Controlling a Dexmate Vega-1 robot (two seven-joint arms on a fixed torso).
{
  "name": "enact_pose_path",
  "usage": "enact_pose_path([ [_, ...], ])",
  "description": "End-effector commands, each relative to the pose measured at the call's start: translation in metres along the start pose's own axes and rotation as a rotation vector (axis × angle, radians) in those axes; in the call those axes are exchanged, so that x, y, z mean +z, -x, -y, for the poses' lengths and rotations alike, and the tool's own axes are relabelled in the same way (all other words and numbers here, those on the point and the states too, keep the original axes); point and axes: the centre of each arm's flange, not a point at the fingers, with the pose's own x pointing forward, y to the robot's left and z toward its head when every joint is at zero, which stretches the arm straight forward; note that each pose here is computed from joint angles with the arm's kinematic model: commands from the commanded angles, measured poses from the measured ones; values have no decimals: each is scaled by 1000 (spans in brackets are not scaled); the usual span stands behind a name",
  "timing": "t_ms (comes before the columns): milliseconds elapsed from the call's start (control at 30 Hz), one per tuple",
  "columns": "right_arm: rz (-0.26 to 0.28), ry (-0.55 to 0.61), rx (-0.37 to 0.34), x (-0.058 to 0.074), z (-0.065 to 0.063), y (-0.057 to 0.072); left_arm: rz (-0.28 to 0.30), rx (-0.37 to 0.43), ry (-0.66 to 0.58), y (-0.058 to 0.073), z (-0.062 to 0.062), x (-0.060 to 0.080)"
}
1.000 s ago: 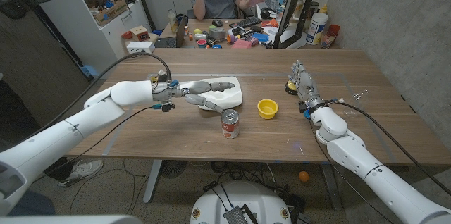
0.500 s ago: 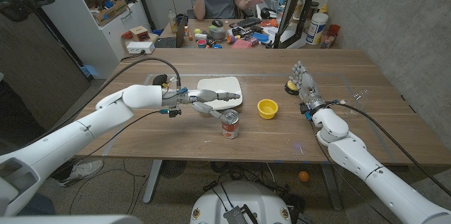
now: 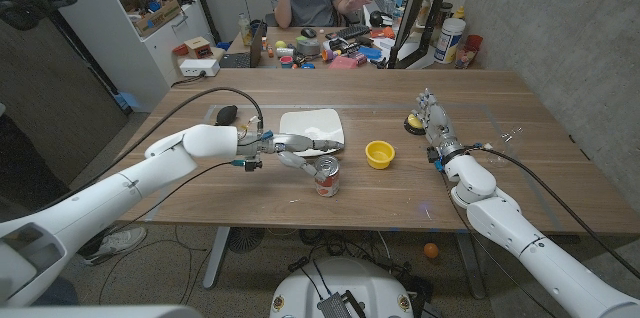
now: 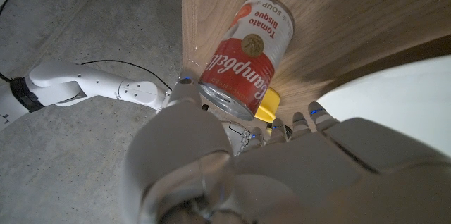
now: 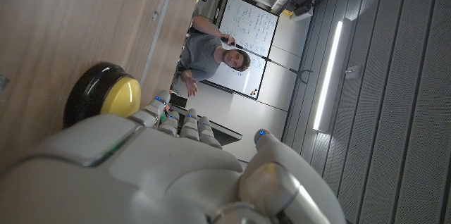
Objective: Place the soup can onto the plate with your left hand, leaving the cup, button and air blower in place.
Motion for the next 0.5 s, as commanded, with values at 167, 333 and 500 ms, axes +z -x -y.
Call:
enact_pose_path([
  [167,-3,4,4,3,0,2,85,-12,71,-26,33,-3],
  [333,-1,10,2,6,0,4,105,-56,115,-35,45,-5],
  [500,1,18,-1,9,-1,6,125,-68,159,-39,51,-7],
])
